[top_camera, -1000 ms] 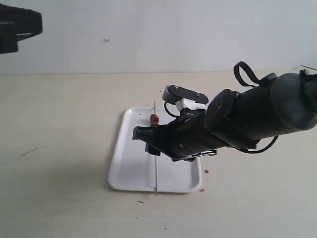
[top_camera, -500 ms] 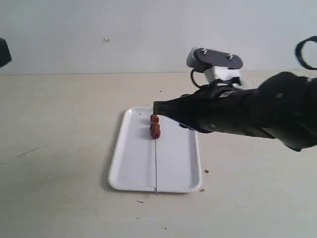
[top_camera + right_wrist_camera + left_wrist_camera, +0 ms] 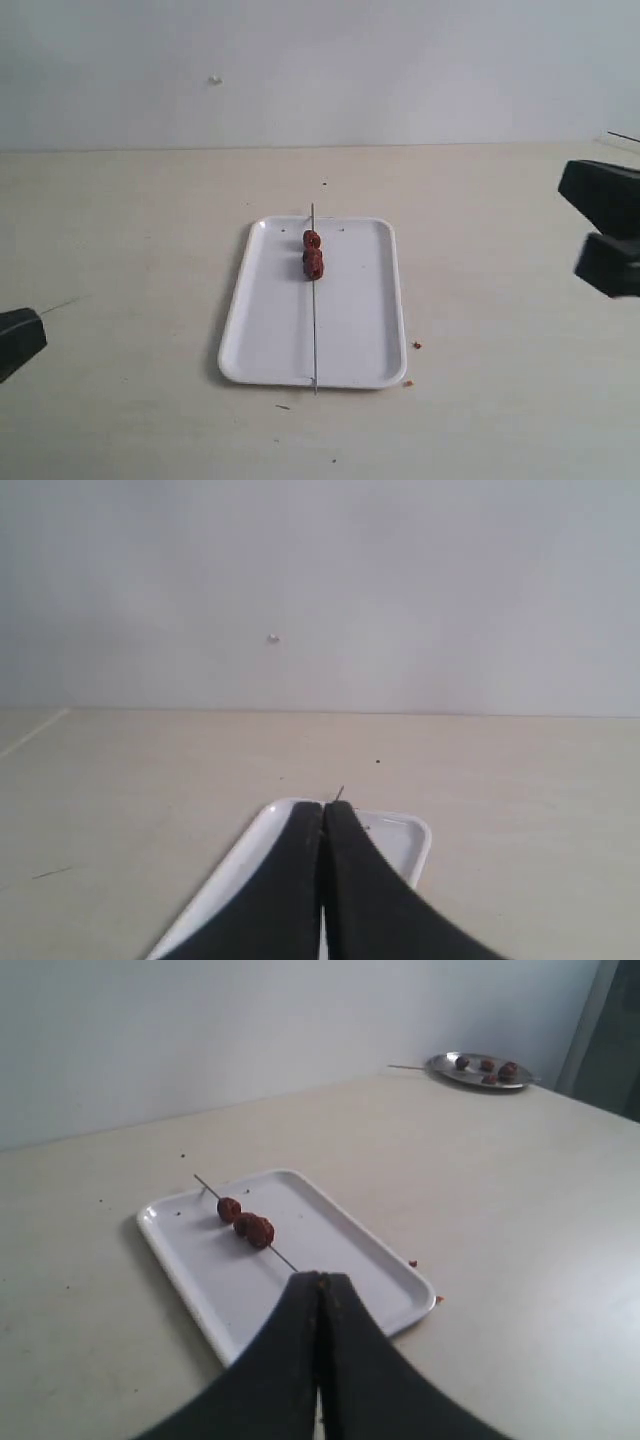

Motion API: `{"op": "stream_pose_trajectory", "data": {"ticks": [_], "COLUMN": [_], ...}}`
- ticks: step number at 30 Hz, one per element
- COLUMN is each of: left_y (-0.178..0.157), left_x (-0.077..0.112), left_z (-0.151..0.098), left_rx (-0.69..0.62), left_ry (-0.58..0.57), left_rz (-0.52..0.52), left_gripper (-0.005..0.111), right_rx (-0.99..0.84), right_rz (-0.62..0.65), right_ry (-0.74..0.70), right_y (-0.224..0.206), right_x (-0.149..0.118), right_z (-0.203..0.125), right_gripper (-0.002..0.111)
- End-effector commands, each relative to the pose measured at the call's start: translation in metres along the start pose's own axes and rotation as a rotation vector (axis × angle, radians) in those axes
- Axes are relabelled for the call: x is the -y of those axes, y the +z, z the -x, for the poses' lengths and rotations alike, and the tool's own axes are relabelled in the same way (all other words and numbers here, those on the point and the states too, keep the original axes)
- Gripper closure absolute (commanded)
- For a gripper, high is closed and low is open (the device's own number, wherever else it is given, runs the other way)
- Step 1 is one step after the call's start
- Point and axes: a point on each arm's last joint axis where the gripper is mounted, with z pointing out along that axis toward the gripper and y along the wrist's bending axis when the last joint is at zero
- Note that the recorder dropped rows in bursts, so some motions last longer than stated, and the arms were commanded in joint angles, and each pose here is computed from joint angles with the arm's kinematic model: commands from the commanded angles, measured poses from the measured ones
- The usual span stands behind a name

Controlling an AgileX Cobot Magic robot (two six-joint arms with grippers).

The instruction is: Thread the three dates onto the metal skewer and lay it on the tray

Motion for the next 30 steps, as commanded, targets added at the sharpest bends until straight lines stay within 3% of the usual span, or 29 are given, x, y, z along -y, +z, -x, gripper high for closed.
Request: {"op": "stream_pose_trajectory", "data": {"ticks": [1, 15, 18, 24, 30], "left_y": [-0.001, -0.001, -0.001, -0.001, -0.001], "left_x": [-0.001, -0.001, -0.001, -0.001, -0.001], "left_z": [-0.007, -0.008, -0.009, -0.009, -0.009], "left_rx": [-0.013, -0.029, -0.030, -0.030, -0.030], "left_ry": [0.006, 0.006, 0.006, 0.006, 0.006], "left_rz": [0.001, 0.008, 0.009, 0.009, 0.009], "left_gripper": [0.107, 0.107, 0.107, 0.107, 0.107], "right_rx": [0.060, 0.181, 0.240, 0.395, 0.390], "right_rz": [0.075, 0.104, 0.011, -0.251, -0.318], "right_ry": [0.004, 0.007, -0.067, -0.069, -0.268], "right_y": [-0.026, -0.046, -0.053, -0.083, -0.091], "right_x": [0.001, 0.002, 0.012, 0.031, 0.030], "right_z": [-0.002, 0.009, 0.014, 0.016, 0.014], "right_gripper": [0.108, 0.108, 0.108, 0.108, 0.108]}}
